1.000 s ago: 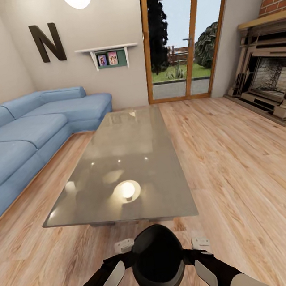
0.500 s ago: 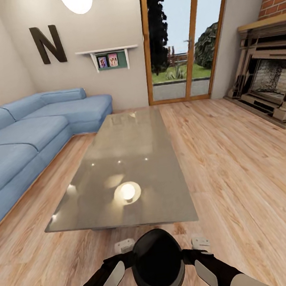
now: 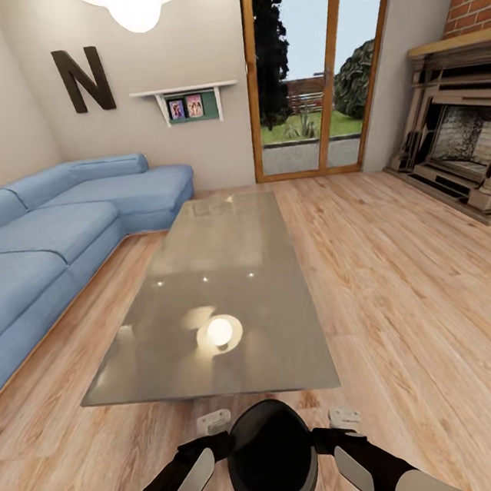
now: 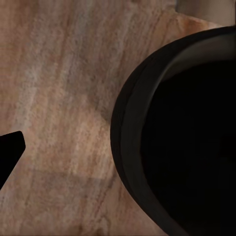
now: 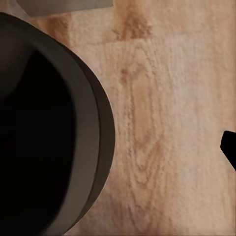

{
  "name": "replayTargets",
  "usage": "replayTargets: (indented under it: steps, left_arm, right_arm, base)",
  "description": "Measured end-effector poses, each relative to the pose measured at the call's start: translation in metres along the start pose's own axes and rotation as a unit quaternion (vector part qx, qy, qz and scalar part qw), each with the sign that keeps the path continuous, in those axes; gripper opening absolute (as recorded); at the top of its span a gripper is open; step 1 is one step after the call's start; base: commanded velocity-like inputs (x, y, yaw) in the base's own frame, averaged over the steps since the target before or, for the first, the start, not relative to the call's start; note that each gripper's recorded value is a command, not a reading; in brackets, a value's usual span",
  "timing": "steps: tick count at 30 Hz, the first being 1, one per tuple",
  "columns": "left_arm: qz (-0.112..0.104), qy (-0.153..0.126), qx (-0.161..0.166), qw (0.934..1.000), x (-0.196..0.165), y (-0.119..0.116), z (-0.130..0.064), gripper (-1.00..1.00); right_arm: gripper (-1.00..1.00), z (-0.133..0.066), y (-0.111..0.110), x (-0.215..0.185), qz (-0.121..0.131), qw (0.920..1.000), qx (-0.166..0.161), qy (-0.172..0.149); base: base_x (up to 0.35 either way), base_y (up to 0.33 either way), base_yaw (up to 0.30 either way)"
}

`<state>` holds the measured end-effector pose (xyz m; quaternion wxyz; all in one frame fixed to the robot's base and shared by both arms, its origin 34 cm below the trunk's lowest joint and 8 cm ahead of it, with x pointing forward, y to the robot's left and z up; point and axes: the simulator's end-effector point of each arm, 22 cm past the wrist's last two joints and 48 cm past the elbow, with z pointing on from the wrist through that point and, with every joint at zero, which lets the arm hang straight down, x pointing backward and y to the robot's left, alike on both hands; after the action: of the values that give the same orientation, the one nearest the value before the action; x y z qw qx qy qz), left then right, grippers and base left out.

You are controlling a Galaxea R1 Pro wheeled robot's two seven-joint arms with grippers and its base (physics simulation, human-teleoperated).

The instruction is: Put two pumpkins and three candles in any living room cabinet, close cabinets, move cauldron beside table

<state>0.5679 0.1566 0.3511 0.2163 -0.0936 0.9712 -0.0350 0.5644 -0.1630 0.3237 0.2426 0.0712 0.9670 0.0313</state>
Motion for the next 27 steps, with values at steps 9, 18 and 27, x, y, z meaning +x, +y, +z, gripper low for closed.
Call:
replayTargets:
  steps: [9,18,27]
  left_arm:
    - [0.0,0.0,0.0,1.0,-0.012,-0.003,-0.016,1.0]
    - [0.0,0.0,0.0,1.0,-0.022,-0.006,-0.03,1.0]
    - [0.0,-0.007,0.006,1.0,-0.029,-0.011,-0.033,1.0]
  right_arm:
    - [1.0,-0.015,0.002,-0.012,0.0,1.0,0.0,0.001]
    - [1.0,-0.028,0.004,-0.023,0.0,1.0,0.0,0.001]
    - [1.0,-0.029,0.004,-0.023,0.0,1.0,0.0,0.001]
  base:
    - [0.0,0.0,0.0]
    - [0.0,0.0,0.0]
    - [0.11,0.0,0.0]
